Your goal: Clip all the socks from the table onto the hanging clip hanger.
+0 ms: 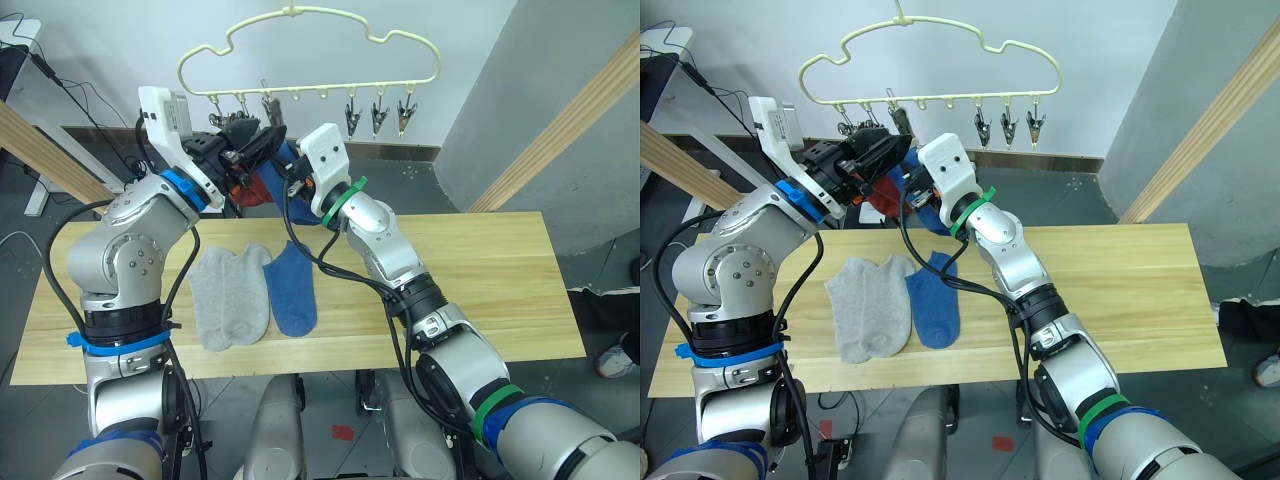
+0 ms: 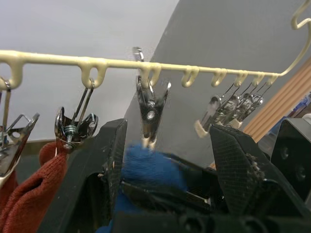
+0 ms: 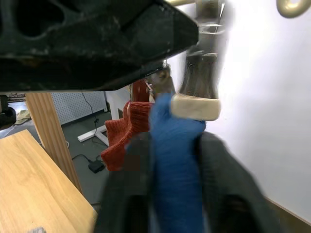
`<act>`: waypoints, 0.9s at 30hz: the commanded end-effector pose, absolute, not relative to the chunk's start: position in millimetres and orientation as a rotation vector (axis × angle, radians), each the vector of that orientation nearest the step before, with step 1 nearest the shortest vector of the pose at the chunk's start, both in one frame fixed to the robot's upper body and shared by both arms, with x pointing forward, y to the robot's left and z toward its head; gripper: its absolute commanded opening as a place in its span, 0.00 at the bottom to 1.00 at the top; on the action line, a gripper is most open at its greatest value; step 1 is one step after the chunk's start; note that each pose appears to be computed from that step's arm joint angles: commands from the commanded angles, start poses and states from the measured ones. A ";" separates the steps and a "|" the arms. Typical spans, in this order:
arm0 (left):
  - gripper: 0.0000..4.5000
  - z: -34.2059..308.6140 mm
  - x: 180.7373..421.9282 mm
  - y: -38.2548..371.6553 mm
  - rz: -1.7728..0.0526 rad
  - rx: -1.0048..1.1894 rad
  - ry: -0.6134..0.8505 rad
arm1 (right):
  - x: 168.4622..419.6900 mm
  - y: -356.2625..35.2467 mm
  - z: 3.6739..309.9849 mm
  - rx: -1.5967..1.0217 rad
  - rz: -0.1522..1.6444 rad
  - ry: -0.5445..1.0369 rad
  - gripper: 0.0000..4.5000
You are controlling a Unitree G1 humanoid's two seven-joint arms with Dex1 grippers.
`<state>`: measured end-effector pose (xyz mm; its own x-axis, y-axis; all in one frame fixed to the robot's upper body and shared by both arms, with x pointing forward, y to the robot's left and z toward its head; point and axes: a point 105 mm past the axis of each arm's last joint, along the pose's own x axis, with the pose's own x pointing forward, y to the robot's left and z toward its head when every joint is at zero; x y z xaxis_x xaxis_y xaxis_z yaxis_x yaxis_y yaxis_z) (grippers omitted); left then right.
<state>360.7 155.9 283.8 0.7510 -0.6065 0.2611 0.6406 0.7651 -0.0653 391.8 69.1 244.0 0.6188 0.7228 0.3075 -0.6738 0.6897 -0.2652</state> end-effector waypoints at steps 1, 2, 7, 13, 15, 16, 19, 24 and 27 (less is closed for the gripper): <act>0.66 293.8 350.6 152.7 -0.705 -0.102 -0.287 | 380.6 80.4 253.9 -0.133 0.852 -0.450 0.61; 0.66 293.2 350.4 152.3 -0.706 -0.101 -0.286 | 380.4 80.2 252.3 -0.140 0.854 -0.445 0.68; 0.66 292.5 351.0 151.9 -0.700 -0.085 -0.293 | 378.5 72.9 237.5 -0.177 0.861 -0.409 0.75; 0.66 289.3 343.2 154.5 -0.710 -0.017 -0.305 | 368.6 50.3 212.0 -0.231 0.877 -0.331 0.75; 0.66 285.3 338.4 156.3 -0.718 0.009 -0.298 | 363.1 36.8 204.2 -0.258 0.873 -0.304 0.75; 0.66 282.9 336.4 157.1 -0.721 0.023 -0.292 | 359.8 30.2 201.1 -0.268 0.872 -0.294 0.75; 0.66 275.7 329.8 161.2 -0.728 0.098 -0.282 | 346.4 6.2 192.3 -0.315 0.861 -0.266 0.75; 0.66 262.0 314.2 163.9 -0.795 0.285 -0.294 | 317.3 -26.6 191.2 -0.350 0.833 -0.266 0.75; 0.66 246.1 299.9 161.6 -0.872 0.392 -0.286 | 300.7 -43.3 196.2 -0.367 0.819 -0.269 0.75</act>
